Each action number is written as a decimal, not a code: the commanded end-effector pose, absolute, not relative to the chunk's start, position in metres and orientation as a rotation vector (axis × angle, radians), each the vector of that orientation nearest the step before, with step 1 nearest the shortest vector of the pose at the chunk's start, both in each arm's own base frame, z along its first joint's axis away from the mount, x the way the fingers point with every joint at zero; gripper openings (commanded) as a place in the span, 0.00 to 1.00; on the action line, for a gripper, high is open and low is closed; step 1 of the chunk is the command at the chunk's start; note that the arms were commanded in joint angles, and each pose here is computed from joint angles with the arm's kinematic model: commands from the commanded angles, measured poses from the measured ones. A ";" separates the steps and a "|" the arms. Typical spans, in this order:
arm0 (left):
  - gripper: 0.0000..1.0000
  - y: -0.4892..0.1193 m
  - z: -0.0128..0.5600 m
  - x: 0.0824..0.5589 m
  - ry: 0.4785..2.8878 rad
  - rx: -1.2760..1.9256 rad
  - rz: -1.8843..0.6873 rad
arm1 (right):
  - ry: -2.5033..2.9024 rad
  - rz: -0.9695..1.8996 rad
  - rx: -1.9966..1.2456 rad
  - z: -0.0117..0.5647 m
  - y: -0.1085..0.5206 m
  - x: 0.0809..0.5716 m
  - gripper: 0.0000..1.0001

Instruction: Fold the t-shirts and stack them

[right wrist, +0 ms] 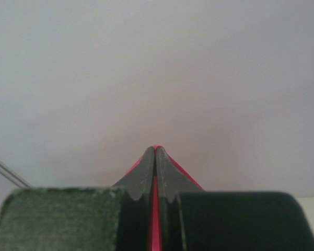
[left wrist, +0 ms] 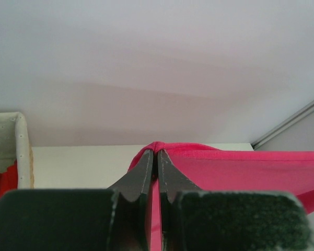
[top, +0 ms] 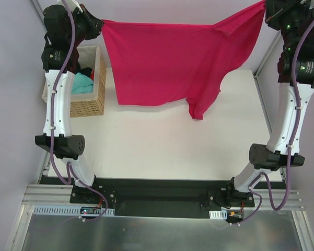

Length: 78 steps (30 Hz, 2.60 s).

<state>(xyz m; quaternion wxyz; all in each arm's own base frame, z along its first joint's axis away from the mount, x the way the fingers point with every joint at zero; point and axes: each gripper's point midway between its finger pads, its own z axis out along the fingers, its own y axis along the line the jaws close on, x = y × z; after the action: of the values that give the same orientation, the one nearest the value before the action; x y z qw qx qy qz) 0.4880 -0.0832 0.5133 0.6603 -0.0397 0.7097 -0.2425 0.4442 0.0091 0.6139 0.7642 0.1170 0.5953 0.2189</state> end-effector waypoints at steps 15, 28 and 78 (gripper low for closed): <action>0.00 -0.076 0.623 0.324 1.314 0.032 -0.531 | 0.975 0.317 0.036 0.718 0.026 0.215 0.01; 0.00 -0.052 0.624 0.277 1.282 -0.070 -0.439 | 1.012 0.247 0.049 0.695 0.023 0.167 0.00; 0.92 -0.079 0.113 0.674 2.051 -0.333 -0.370 | 1.932 0.616 0.294 0.180 0.036 0.689 0.96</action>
<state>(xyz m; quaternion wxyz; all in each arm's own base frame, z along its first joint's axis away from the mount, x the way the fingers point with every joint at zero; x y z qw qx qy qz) 0.6592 -0.0770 0.0663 0.4577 -0.1425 0.8649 -0.1489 0.6705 0.0162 0.1019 0.4598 0.1451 0.8543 0.1941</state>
